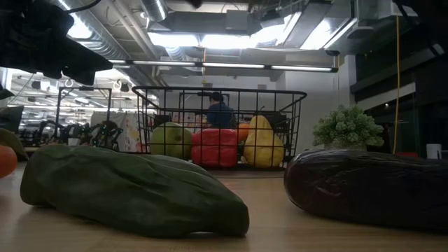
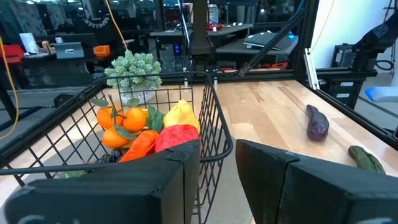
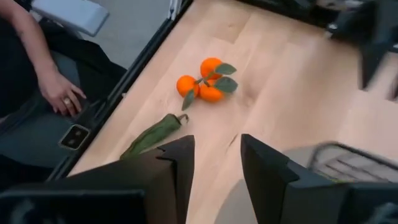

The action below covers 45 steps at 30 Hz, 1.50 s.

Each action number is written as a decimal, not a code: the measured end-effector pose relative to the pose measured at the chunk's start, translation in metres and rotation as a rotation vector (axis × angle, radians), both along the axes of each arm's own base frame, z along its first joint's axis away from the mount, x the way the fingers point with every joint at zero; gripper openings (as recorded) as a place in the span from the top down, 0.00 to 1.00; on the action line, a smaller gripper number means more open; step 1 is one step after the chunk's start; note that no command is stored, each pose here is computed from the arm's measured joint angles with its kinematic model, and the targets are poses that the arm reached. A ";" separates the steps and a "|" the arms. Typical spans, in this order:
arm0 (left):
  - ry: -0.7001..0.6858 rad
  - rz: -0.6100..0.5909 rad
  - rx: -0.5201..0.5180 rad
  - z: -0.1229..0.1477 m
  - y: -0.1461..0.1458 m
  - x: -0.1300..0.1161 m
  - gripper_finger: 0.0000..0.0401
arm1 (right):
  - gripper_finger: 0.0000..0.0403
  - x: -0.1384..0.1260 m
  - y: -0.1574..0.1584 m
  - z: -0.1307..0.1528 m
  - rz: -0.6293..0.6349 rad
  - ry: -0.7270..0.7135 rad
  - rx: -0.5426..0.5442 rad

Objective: Build produce basket
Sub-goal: Put the tangerine into the black wire basket

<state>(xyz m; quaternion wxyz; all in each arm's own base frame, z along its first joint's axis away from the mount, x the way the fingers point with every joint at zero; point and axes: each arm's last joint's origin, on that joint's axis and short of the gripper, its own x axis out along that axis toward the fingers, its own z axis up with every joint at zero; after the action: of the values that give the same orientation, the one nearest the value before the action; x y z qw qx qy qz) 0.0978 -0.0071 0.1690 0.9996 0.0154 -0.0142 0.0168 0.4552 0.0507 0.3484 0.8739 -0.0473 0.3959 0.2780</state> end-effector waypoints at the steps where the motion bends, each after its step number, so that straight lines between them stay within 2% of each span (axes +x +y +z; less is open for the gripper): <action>1: -0.001 0.001 0.000 0.000 0.000 0.000 0.77 | 0.70 0.006 0.005 -0.007 0.008 -0.001 0.000; 9: 0.001 0.003 0.000 0.000 0.000 0.000 0.77 | 0.70 0.044 0.051 -0.080 0.090 0.027 -0.002; 12: -0.001 0.005 0.000 0.000 0.000 0.000 0.77 | 0.70 0.058 0.068 -0.100 0.111 -0.030 0.003; 16: 0.000 0.005 0.000 0.000 0.000 0.000 0.77 | 0.70 0.075 0.082 -0.119 0.044 -0.142 -0.047; 22: 0.000 0.006 0.000 0.000 0.000 0.000 0.77 | 0.70 0.095 0.087 -0.135 -0.069 -0.317 -0.114; 26: 0.001 0.006 0.000 0.000 0.000 0.000 0.77 | 0.70 0.103 0.088 -0.150 -0.127 -0.344 -0.115; 31: 0.001 0.006 0.000 0.000 0.000 0.000 0.77 | 0.70 0.101 0.092 -0.163 -0.157 -0.269 -0.109; 39: 0.001 0.006 0.000 0.000 0.000 0.000 0.77 | 0.70 0.095 0.108 -0.164 -0.164 -0.230 -0.086; 45: 0.001 0.006 0.000 0.000 0.000 0.000 0.77 | 0.70 0.093 0.102 -0.167 -0.226 -0.197 -0.156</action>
<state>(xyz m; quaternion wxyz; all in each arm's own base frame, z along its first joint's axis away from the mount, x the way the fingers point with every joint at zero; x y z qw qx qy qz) 0.0978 -0.0069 0.1690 0.9996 0.0155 -0.0136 0.0198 0.5486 0.1531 0.1812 0.9279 -0.0970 0.3315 0.1405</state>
